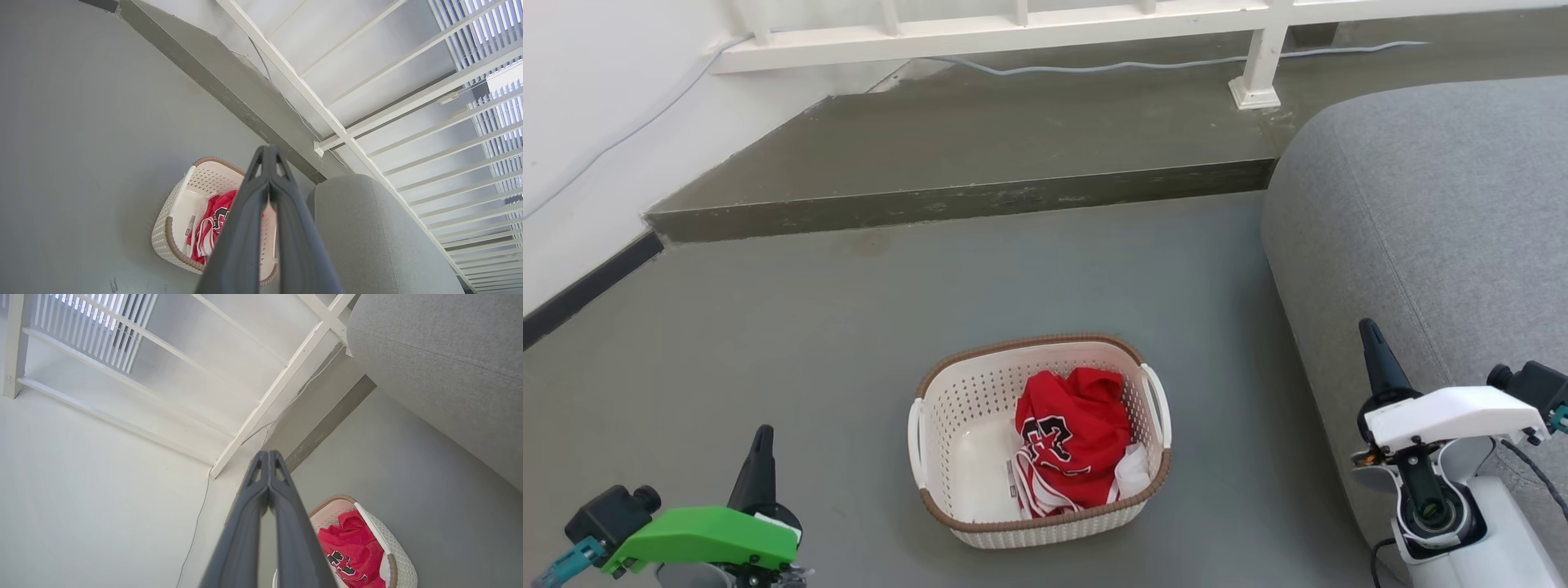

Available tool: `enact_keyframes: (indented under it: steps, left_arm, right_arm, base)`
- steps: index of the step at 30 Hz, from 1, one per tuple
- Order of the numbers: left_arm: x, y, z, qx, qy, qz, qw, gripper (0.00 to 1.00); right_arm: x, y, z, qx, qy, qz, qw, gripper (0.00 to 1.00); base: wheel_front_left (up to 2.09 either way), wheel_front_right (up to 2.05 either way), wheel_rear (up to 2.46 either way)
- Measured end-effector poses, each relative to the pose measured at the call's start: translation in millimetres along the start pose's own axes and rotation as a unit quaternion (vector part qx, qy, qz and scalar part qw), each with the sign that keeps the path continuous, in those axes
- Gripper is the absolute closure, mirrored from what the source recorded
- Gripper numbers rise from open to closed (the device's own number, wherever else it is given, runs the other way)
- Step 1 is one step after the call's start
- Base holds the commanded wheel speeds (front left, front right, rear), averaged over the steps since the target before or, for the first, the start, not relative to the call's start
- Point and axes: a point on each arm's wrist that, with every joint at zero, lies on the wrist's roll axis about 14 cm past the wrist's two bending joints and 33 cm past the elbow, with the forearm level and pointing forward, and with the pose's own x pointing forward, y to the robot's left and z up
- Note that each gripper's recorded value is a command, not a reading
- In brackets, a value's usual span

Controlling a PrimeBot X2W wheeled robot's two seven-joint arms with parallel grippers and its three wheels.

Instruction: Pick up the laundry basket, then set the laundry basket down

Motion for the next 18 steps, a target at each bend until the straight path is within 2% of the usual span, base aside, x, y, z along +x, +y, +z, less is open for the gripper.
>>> enact_keyframes:
  steps: [18]
  left_arm:
    - [2.3,3.4,7.7,-0.107,0.0,-0.002,0.994,1.0]
  right_arm:
    - [0.4,-0.5,10.8,0.117,-0.006,0.006,0.993,1.0]
  base:
    - [0.0,0.0,0.0]
